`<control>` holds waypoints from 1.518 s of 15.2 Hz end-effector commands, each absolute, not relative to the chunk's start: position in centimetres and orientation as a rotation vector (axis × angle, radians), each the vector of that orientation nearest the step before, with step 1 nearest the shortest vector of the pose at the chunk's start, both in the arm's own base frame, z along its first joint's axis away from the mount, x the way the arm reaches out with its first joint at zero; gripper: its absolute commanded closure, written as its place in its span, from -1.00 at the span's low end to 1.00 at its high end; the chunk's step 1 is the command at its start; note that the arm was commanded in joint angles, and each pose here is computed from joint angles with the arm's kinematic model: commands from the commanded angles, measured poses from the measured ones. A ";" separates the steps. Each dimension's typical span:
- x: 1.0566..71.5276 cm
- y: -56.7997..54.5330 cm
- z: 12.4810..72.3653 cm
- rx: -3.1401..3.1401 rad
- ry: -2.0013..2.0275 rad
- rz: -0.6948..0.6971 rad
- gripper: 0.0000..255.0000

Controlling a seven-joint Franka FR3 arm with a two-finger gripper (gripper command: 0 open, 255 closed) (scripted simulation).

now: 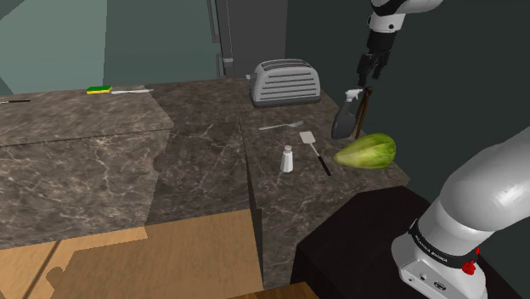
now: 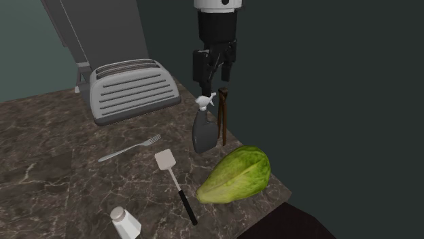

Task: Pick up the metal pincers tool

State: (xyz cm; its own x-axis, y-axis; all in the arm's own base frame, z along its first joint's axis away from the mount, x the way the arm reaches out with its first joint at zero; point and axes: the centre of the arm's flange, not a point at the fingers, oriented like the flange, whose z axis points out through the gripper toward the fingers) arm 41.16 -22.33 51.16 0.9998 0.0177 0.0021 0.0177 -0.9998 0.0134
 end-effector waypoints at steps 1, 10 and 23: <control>42.0 -25.1 50.0 3.129 0.032 0.002 -1.00; 46.0 -34.1 46.1 3.139 0.044 -0.001 -1.00; 46.1 -34.0 42.7 3.139 0.044 -0.001 1.00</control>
